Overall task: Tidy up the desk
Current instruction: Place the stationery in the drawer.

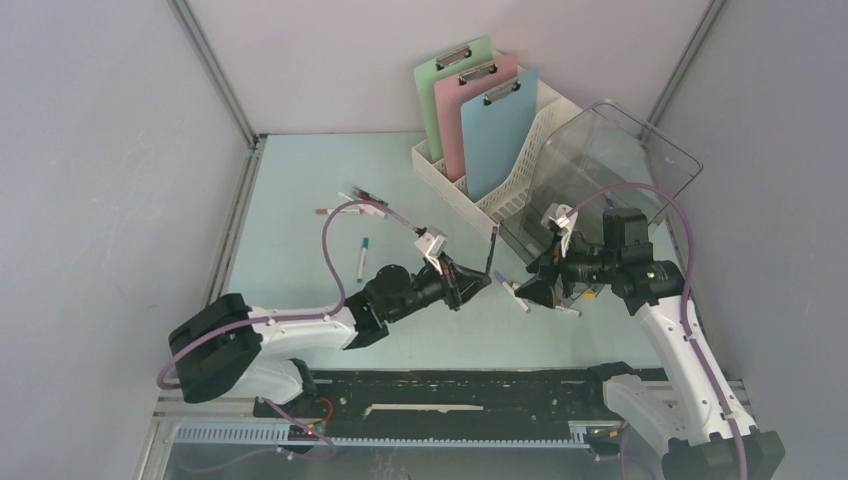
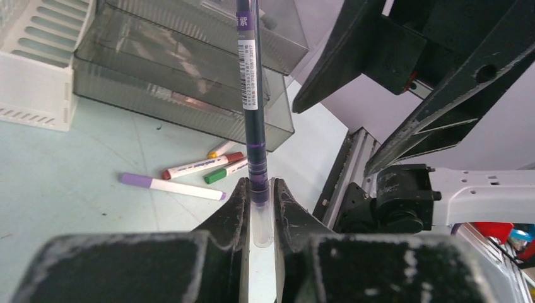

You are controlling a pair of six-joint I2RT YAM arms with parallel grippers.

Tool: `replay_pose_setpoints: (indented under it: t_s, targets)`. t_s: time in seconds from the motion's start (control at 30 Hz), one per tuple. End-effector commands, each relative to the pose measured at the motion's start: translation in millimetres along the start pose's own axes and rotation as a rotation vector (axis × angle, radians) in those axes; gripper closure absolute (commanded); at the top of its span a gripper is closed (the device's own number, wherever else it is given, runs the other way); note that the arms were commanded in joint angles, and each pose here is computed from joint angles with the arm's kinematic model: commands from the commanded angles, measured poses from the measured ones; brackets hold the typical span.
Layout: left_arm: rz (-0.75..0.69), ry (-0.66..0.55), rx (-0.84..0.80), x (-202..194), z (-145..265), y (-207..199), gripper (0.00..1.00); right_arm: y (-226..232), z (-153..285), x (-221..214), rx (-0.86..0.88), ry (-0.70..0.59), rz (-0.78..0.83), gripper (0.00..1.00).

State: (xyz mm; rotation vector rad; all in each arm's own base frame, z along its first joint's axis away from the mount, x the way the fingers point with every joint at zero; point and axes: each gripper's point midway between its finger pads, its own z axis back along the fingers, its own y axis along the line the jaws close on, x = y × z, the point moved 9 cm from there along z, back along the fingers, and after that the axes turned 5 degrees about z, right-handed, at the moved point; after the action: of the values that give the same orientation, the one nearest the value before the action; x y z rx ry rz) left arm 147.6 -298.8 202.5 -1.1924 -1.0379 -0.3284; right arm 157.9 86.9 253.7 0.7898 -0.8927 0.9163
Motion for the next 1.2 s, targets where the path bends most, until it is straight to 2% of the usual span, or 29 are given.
replay_pose_setpoints:
  t_s: [0.0, 0.7, 0.77, 0.93, 1.17]
  targets:
    - [-0.020, -0.079, -0.066, 14.9, -14.2, -19.9, 1.00, 5.9, 5.3, 18.6, 0.010, -0.051, 0.017, 0.25]
    - [-0.008, -0.050, -0.152, 0.8, -39.9, -46.5, 1.00, -4.2, -0.2, 29.5, -0.099, -0.111, -0.184, 0.26]
    - [-0.008, -0.050, -0.157, 0.4, -40.5, -47.9, 1.00, -5.2, -0.5, 29.2, -0.108, -0.112, -0.187, 0.29]
    - [-0.006, -0.049, -0.165, 0.3, -41.5, -50.5, 1.00, -6.3, -2.0, 28.2, -0.107, -0.114, -0.194, 0.44]
    - [-0.008, -0.046, -0.176, 0.3, -42.5, -52.8, 1.00, -5.1, -3.7, 27.3, -0.086, -0.114, -0.196, 0.48]
